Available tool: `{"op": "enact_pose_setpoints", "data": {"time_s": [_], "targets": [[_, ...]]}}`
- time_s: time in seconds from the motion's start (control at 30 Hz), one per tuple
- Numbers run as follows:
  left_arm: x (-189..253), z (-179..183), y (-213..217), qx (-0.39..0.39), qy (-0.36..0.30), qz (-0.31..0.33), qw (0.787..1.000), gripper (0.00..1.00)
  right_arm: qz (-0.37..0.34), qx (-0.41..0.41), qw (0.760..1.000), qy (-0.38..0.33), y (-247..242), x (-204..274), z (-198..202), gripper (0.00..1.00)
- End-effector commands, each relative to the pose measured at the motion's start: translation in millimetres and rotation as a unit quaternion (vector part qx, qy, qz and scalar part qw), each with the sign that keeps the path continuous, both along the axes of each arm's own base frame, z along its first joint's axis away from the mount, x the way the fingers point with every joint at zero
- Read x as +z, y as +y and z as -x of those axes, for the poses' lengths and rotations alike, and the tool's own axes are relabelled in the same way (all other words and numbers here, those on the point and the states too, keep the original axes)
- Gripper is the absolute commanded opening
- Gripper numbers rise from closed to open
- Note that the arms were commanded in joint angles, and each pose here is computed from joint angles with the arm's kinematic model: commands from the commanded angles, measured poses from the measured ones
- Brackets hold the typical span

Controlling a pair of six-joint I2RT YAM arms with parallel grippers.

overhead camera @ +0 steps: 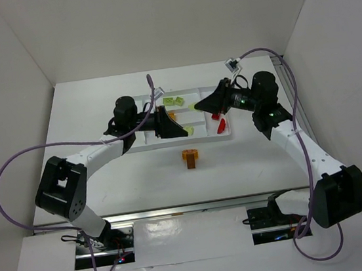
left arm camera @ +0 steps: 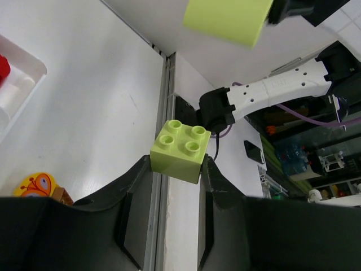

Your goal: Sort the legos into containers by color

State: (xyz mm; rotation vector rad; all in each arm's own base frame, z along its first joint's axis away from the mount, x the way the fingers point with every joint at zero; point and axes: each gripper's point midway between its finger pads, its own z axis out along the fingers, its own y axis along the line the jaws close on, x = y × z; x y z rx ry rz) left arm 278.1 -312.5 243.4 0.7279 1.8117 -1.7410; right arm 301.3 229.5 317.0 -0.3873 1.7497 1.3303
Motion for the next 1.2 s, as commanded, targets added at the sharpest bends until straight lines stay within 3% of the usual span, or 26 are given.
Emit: {"op": "enact_pose_setpoints", "data": {"time_s": [0.0, 0.13, 0.17, 0.2, 0.23, 0.3, 0.33, 0.43, 0.5, 0.53, 0.6, 0.67, 0.97, 1.0, 1.17], "targets": [[9, 6, 0, -0.011, -0.028, 0.018, 0.999, 0.0, -0.028, -0.035, 0.997, -0.06, -4, 39, -15, 0.06], [7, 2, 6, 0.013, -0.024, 0.005, 1.0, 0.0, -0.01, -0.109, 0.993, -0.037, -14, 27, -48, 0.06], [-5, 0, 12, 0.032, 0.015, -0.025, 0.999, 0.0, 0.0, -0.125, 0.992, -0.027, -16, 21, -59, 0.06], [0, -8, 18, 0.061, 0.015, -0.042, 0.997, 0.0, 0.029, -0.164, 0.986, 0.02, -20, -9, -80, 0.06], [-14, -29, 25, 0.126, 0.002, -0.086, 0.988, 0.0, 0.042, -0.187, 0.981, 0.019, -21, -5, -93, 0.06], [-42, -31, 44, 0.185, 0.051, -0.17, 0.967, 0.0, 0.099, -0.25, 0.96, 0.079, -24, -46, -120, 0.06], [-45, -40, 58, 0.236, 0.043, -0.198, 0.95, 0.0, 0.108, -0.265, 0.955, 0.072, -21, -39, -131, 0.06], [-46, -45, 78, 0.294, 0.05, -0.24, 0.924, 0.0, 0.165, -0.316, 0.929, 0.103, -21, -83, -162, 0.06], [-44, -59, 96, 0.347, 0.048, -0.26, 0.9, 0.0, 0.191, -0.347, 0.914, 0.093, -20, -85, -182, 0.06], [-38, -67, 97, 0.358, 0.044, -0.263, 0.895, 0.0, 0.217, -0.352, 0.904, 0.114, -17, -112, -190, 0.06], [-51, -82, 101, 0.368, 0.061, -0.285, 0.883, 0.0, 0.234, -0.366, 0.895, 0.099, -11, -112, -204, 0.06], [-40, -101, 94, 0.368, 0.052, -0.282, 0.884, 0.0, 0.258, -0.398, 0.874, 0.104, -17, -128, -217, 0.07], [-84, -183, 92, 0.421, 0.093, -0.334, 0.838, 0.0, 0.295, -0.407, 0.858, 0.107, -8, -176, -247, 0.13], [-87, -186, 93, 0.423, 0.095, -0.34, 0.835, 0.0, 0.296, -0.407, 0.858, 0.107, -7, -178, -249, 0.16], [-96, -203, 100, 0.434, 0.102, -0.345, 0.826, 0.0, 0.301, -0.395, 0.862, 0.104, -2, -185, -254, 0.66]]}}
